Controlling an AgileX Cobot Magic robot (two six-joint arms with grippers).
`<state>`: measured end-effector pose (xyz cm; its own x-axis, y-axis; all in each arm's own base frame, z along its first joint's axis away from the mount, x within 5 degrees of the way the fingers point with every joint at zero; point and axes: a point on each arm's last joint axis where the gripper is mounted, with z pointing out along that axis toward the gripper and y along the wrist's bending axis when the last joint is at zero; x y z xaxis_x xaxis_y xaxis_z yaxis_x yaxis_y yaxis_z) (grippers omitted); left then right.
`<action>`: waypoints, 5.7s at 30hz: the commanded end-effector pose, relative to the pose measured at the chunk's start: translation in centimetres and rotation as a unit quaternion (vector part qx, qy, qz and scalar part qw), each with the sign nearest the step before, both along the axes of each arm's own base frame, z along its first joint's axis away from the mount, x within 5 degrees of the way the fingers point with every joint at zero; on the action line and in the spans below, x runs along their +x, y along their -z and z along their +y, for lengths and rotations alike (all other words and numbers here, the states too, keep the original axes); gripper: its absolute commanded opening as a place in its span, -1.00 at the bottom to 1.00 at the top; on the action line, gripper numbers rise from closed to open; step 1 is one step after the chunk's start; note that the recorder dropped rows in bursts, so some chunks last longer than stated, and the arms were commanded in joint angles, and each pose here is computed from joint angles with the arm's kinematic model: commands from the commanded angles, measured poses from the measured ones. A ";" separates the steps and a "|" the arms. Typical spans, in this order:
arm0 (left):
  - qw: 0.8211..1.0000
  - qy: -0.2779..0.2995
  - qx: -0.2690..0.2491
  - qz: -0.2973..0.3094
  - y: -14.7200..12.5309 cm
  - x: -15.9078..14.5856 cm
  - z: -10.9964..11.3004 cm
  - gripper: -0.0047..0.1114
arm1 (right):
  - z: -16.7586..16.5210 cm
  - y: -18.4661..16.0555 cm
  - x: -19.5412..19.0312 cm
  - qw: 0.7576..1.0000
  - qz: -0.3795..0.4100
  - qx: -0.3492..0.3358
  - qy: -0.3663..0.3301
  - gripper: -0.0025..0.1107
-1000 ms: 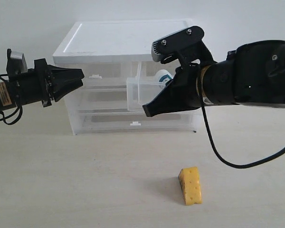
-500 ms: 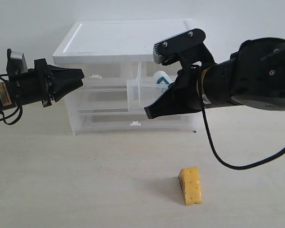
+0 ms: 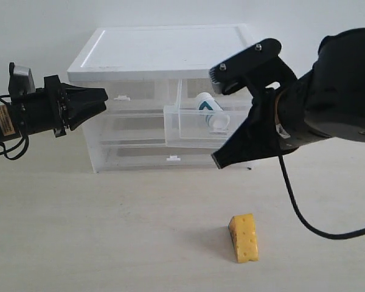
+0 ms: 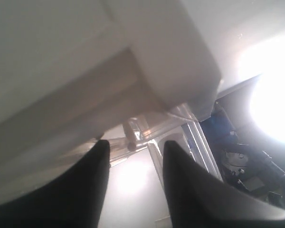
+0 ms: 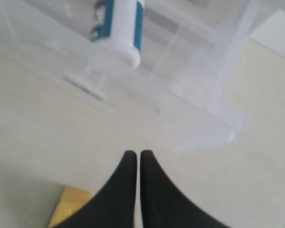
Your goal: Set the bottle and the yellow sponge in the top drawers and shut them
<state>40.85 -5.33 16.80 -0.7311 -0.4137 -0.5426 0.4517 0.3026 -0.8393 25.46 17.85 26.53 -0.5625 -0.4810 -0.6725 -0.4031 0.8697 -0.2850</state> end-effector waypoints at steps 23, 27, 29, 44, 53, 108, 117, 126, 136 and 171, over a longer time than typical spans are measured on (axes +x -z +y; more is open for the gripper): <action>1.000 -0.013 0.002 -0.002 -0.1 0.3 0.2 -0.29 | 2.3 1.3 5.2 0.987 -0.151 -0.056 0.019 -0.96; 1.000 -0.013 0.002 -0.002 -0.1 0.3 0.2 -0.29 | 3.1 2.0 6.7 0.982 -0.178 -0.066 0.021 -0.96; 1.000 -0.014 0.000 -0.002 -0.1 0.4 0.2 -0.29 | 3.1 2.2 7.4 0.982 -0.181 -0.046 0.023 -0.96; 1.000 -0.017 0.000 -0.006 -0.1 0.4 0.2 -0.29 | -0.6 3.3 13.2 0.984 -0.123 0.119 0.057 -0.96; 0.999 -0.016 0.014 -0.029 -0.1 0.4 0.2 -0.29 | -0.1 3.3 13.1 0.983 -0.107 0.142 0.036 -0.96; 0.998 -0.058 0.003 -0.016 -0.7 1.5 -3.1 -0.29 | 0.4 3.0 13.1 0.985 -0.101 0.143 0.006 -0.96; 0.999 -0.040 0.011 -0.020 -0.3 0.9 -3.2 -0.85 | 0.4 3.0 13.1 0.984 -0.101 0.144 0.005 -0.96; 1.000 -0.011 -0.017 0.009 1.4 -1.4 -3.5 -0.85 | 0.4 3.0 13.1 0.984 -0.100 0.146 0.007 -0.96; 1.000 -0.015 -0.010 0.001 0.6 -3.0 -3.4 -0.85 | 0.5 3.0 13.0 0.984 -0.098 0.148 0.005 -0.96; 0.999 -0.014 -0.032 -0.009 -0.2 -0.9 -4.2 -0.85 | 0.8 3.1 12.9 0.984 -0.090 0.150 -0.017 -0.96</action>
<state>40.26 -9.16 16.01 -0.7195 -0.4713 -0.5100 0.4054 0.3112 -0.8595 37.73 19.19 22.57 -0.4334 -0.2657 -0.8612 -0.4247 0.9030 -0.0649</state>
